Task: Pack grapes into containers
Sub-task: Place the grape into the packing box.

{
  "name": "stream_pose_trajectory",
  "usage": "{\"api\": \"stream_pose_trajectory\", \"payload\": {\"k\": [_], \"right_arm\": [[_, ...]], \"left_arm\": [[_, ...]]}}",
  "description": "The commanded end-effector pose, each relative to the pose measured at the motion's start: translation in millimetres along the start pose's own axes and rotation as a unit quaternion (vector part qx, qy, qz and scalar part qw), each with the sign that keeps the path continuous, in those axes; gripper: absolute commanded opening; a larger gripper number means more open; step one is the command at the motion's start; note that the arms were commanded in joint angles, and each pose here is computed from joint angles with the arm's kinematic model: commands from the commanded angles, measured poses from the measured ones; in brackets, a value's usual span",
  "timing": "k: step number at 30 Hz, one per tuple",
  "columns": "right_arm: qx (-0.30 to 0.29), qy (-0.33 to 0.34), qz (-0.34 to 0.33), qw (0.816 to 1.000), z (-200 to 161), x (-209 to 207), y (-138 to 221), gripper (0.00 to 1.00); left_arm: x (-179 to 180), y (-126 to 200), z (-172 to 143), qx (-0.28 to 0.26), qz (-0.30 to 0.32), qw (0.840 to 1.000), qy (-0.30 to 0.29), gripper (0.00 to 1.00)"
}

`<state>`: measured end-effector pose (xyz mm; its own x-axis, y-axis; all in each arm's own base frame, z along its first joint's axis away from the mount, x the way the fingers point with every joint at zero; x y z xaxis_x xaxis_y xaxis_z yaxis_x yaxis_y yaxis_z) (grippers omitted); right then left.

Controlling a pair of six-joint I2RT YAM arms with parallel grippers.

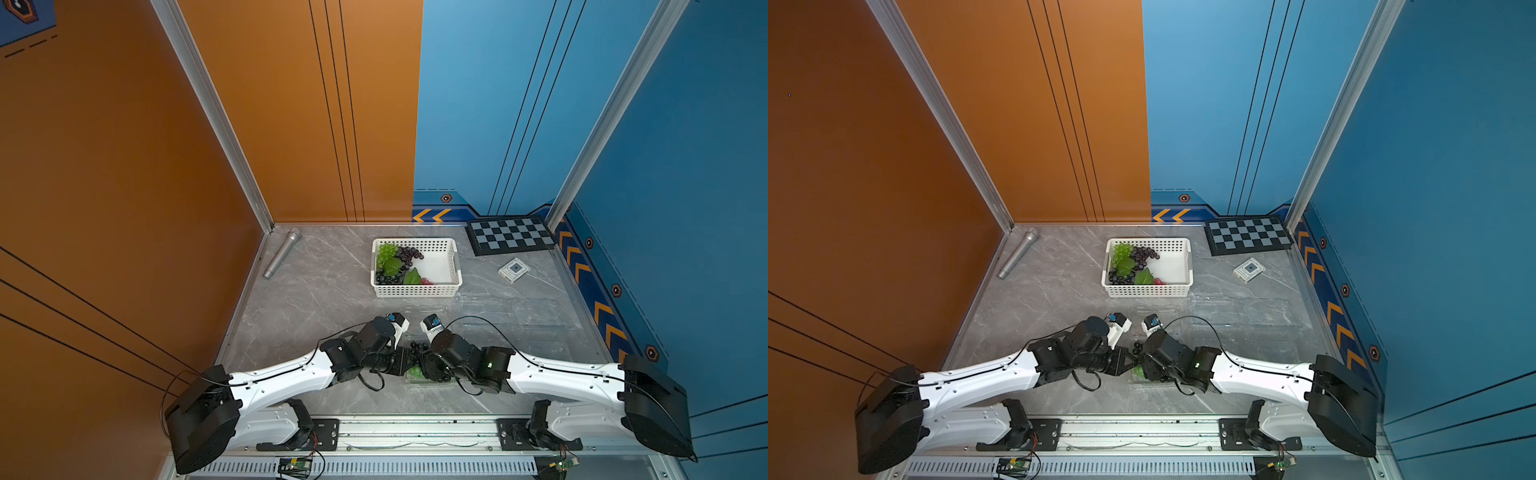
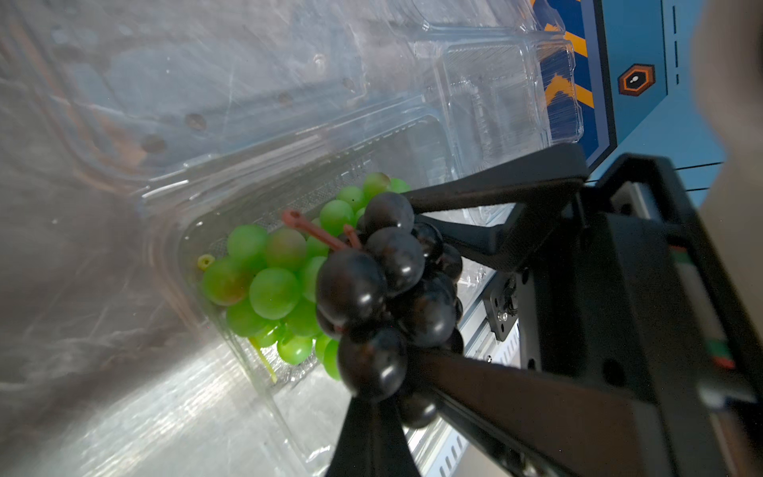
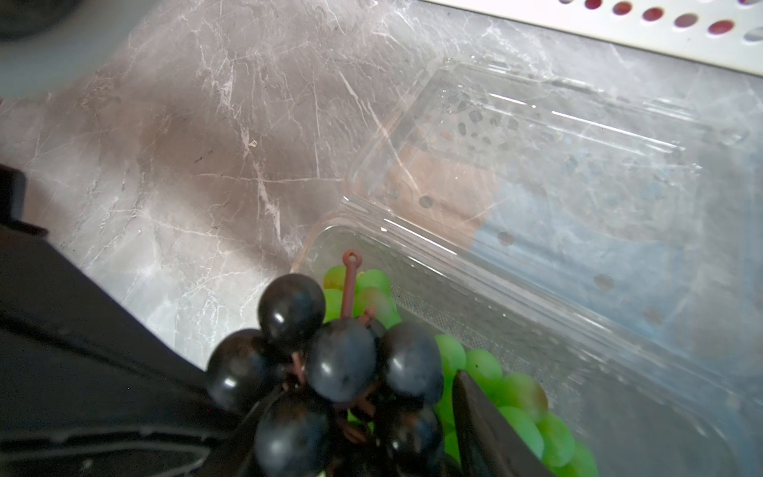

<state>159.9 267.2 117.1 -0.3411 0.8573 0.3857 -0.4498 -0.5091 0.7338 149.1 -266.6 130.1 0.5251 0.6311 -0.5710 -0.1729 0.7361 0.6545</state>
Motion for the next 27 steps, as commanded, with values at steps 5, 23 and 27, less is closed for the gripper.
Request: {"api": "stream_pose_trajectory", "payload": {"k": [5, 23, 27], "right_arm": [[0.002, -0.01, 0.011, 1.0, -3.2, 4.5, -5.8, 0.61], [0.015, -0.018, 0.022, 0.999, -5.6, 7.8, -10.0, 0.66], [0.014, -0.021, 0.04, 0.999, -2.3, 13.3, -5.7, 0.69]], "left_arm": [[-21.7, 0.9, 16.4, -0.031, -0.046, 0.998, -0.008, 0.0], [-15.4, -0.7, 24.8, -0.052, -0.031, 0.997, 0.038, 0.0], [-15.4, 1.4, 31.6, -0.065, -0.03, 0.996, 0.043, 0.07]]}}
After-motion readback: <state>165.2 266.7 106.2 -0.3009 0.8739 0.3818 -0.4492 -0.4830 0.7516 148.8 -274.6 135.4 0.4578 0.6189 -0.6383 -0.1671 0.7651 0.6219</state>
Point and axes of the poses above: each gripper's point midway between its finger pads, its own y axis back along the fingers, its own x axis along the line the jaws close on, z = x × y, the point moved 4 cm from there along y, back along the fingers, and after that the axes turned 12 degrees about -y, right-handed, at the moved point
